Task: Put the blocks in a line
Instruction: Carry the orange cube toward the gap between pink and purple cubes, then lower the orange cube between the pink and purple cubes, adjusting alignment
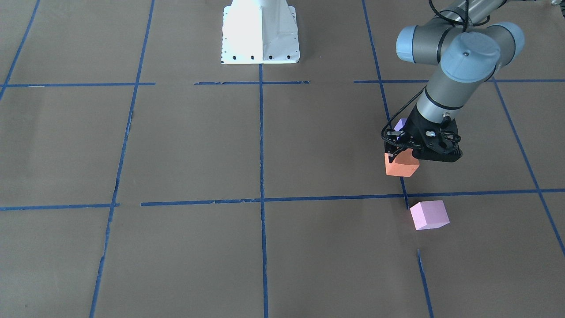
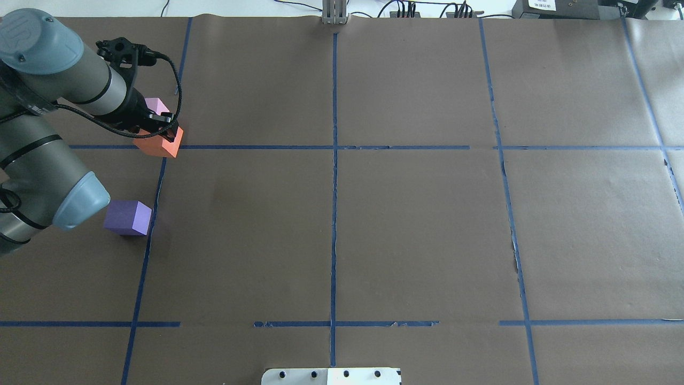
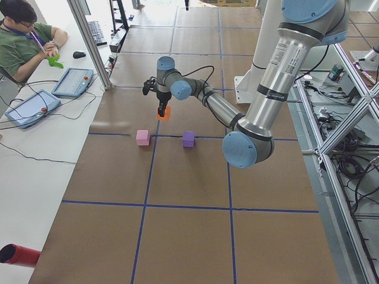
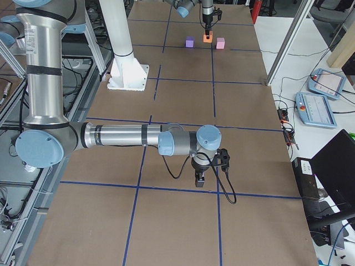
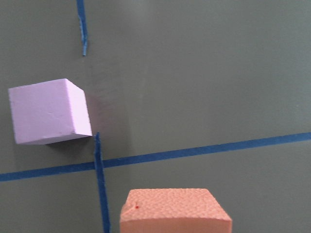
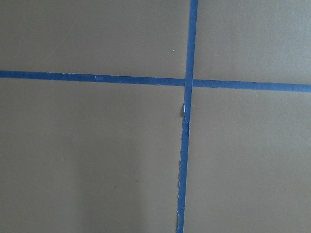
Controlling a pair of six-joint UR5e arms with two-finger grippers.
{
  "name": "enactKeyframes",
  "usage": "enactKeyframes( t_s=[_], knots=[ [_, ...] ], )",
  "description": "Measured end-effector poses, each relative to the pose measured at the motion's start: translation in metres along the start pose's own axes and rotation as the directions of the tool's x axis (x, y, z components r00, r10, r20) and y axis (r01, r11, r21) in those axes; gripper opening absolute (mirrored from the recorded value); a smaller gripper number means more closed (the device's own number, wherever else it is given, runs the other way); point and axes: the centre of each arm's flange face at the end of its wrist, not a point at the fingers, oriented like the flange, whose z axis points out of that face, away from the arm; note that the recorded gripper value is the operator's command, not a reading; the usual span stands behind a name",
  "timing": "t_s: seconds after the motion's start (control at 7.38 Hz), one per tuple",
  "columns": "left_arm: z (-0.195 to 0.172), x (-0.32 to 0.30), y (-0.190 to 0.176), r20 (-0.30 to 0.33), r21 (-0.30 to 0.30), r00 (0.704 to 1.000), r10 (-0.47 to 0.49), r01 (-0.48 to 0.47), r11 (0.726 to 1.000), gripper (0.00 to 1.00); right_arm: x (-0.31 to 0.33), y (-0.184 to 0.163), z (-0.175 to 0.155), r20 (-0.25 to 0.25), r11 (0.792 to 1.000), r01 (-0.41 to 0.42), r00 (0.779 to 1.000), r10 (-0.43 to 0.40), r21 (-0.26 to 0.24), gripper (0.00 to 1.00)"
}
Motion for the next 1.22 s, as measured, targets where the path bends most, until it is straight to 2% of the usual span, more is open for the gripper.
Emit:
enactKeyframes(
  t_s=[0.27, 0.54, 0.81, 1.22],
  knots=[
    [0.016, -0.029, -0.007, 0.045, -0.029, 0.999, 0.022, -0.02, 0.999, 0.0, 0.0, 0.0, -0.001, 0.0, 1.0, 0.001, 1.0, -0.001, 0.001, 1.0],
    [0.041, -0.048, -0.008, 0.067, -0.085, 0.997, 0.025, -0.019, 0.996, 0.0, 0.0, 0.0, -0.001, 0.0, 1.0, 0.001, 1.0, -0.001, 0.002, 1.0],
    [0.057, -0.059, -0.006, 0.05, -0.146, 0.999, 0.002, 0.005, 0.989, 0.0, 0.0, 0.0, -0.001, -0.001, 1.0, 0.001, 1.0, -0.001, 0.002, 1.0],
    [0.06, -0.064, -0.003, 0.04, -0.194, 0.999, -0.029, 0.037, 0.98, 0.0, 0.0, 0.0, -0.001, 0.0, 1.0, 0.001, 1.0, -0.001, 0.002, 1.0]
  ],
)
